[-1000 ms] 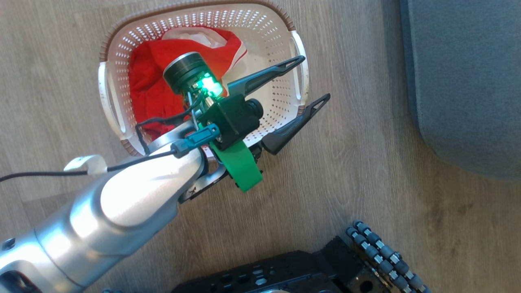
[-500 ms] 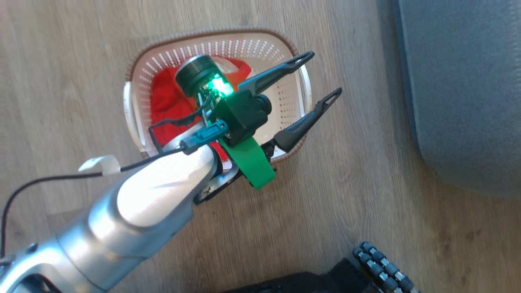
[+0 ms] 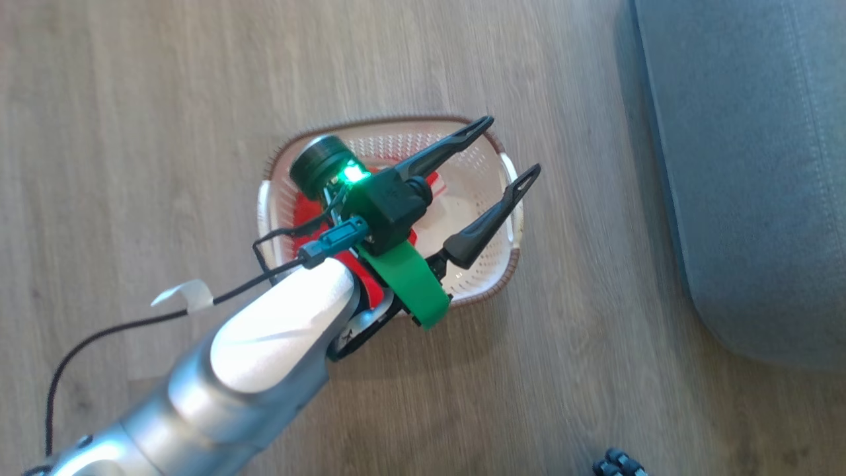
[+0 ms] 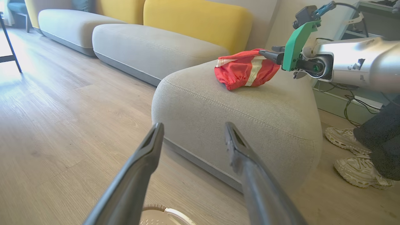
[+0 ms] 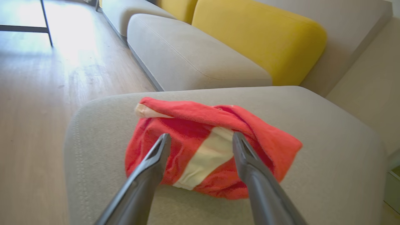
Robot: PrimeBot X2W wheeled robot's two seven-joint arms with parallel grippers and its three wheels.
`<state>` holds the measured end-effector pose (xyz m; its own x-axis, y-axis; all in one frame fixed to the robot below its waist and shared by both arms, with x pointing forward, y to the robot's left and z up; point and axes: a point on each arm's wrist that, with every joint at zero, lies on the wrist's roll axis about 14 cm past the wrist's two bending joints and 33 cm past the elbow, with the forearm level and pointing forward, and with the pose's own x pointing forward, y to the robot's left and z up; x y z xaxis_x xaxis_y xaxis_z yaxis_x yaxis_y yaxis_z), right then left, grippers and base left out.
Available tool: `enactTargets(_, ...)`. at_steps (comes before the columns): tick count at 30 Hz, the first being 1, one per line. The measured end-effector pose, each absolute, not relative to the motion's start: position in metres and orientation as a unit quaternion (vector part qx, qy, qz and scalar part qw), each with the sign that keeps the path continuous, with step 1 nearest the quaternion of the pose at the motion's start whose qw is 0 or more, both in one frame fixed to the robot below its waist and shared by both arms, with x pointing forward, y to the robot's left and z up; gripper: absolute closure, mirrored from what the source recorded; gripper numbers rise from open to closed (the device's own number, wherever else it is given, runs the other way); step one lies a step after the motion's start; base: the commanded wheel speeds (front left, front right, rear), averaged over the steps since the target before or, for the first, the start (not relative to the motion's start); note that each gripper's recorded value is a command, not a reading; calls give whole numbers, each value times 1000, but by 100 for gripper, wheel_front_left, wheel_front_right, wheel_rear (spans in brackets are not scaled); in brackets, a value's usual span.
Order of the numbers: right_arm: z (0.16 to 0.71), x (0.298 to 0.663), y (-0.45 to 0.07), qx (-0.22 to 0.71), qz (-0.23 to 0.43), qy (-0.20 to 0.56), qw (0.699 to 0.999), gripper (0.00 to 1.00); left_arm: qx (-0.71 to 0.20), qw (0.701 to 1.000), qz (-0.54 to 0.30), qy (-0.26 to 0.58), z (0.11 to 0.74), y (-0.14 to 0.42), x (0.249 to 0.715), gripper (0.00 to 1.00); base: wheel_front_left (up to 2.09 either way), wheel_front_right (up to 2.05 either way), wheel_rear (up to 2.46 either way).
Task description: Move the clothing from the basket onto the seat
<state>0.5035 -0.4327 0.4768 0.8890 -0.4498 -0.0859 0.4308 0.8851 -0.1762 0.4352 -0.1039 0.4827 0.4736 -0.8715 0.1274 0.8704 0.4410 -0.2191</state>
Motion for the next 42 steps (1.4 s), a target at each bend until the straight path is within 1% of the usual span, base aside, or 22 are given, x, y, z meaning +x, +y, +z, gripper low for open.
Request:
enactTargets(6, 503, 528, -367, -59, -144, 8, 988, 0, -119, 868, -482, -8, 499, -87, 432, 0, 0, 0, 0)
enactTargets(11, 527, 539, -309, -43, -75, -35, 996, 0, -113, 887, -447, -13, 508, -67, 432, 0, 0, 0, 0)
enactTargets(16, 535, 538, -243, -23, -1, -56, 998, 0, -108, 904, -412, -17, 515, -47, 427, 0, 0, 0, 0)
enactTargets(22, 547, 521, -178, -11, 82, -73, 994, 0, -103, 931, -350, -23, 522, -10, 428, 0, 0, 0, 0)
enactTargets(29, 553, 496, -141, 13, 133, -79, 988, 0, -94, 962, -256, -29, 522, 50, 431, 0, 0, 0, 0)
enactTargets(32, 552, 487, -133, 24, 143, -77, 986, 0, -93, 971, -217, -28, 519, 74, 429, 0, 0, 0, 0)
enactTargets(37, 544, 470, -117, 31, 161, -68, 984, 0, -94, 982, -162, -26, 514, 107, 421, 0, 0, 0, 0)
enactTargets(38, 544, 470, -117, 31, 161, -68, 984, 0, -94, 982, -162, -26, 514, 107, 421, 0, 0, 0, 0)
enactTargets(42, 523, 450, -109, 46, 163, -40, 985, 0, -93, 988, -121, -16, 503, 130, 408, 0, 0, 0, 0)
